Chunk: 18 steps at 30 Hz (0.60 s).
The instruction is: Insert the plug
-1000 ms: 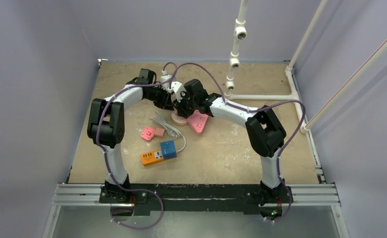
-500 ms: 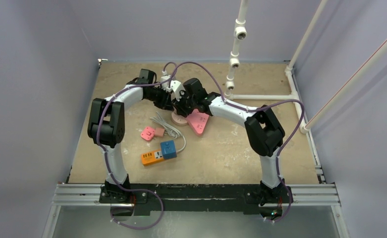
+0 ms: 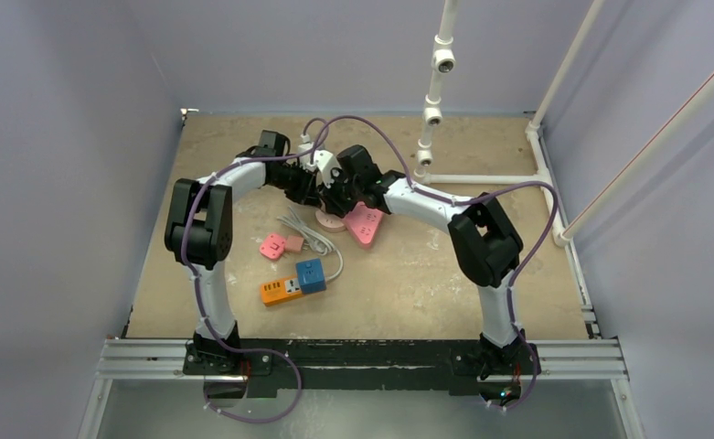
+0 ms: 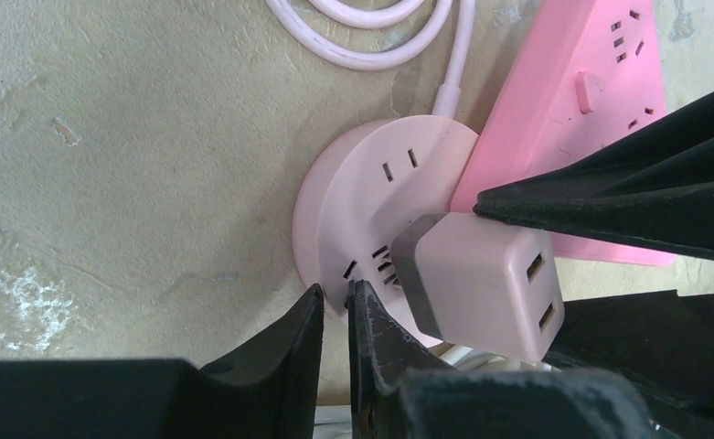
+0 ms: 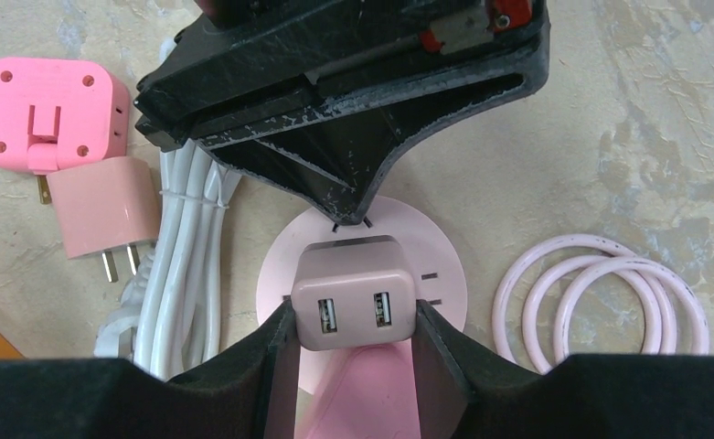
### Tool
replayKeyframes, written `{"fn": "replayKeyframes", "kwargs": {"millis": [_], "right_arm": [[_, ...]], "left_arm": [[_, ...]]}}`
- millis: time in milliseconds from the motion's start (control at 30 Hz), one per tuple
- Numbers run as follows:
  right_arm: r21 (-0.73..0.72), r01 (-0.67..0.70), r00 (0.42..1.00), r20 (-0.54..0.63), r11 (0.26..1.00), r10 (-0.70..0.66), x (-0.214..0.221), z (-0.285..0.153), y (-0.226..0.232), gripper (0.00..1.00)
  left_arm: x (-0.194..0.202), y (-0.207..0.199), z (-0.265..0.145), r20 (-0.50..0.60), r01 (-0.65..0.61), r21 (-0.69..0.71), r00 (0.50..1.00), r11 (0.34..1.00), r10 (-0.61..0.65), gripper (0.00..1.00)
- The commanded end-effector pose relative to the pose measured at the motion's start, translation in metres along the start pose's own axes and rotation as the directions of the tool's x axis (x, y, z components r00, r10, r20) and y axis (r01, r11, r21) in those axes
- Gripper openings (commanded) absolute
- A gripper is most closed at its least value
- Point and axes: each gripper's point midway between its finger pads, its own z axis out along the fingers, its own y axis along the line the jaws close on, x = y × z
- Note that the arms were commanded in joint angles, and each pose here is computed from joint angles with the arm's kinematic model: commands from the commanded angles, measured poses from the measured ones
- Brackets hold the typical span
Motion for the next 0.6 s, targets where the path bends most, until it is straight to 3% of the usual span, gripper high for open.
{"fn": "replayKeyframes", "kwargs": {"millis": [0, 567], "right_arm": [[-0.025, 0.025, 1.000, 0.019, 0.999, -0.024, -0.009, 0.006, 0.002, 0.00], [-0.007, -0.001, 1.000, -0.017, 1.000, 0.001, 0.002, 0.001, 0.002, 0.00]], "left_arm": [[0.009, -0.001, 0.007, -0.016, -0.042, 0.013, 0.999, 0.999, 0.042, 0.14], [0.004, -0.001, 0.003, 0.011, -0.039, 0.021, 0.999, 0.999, 0.038, 0.11]]}}
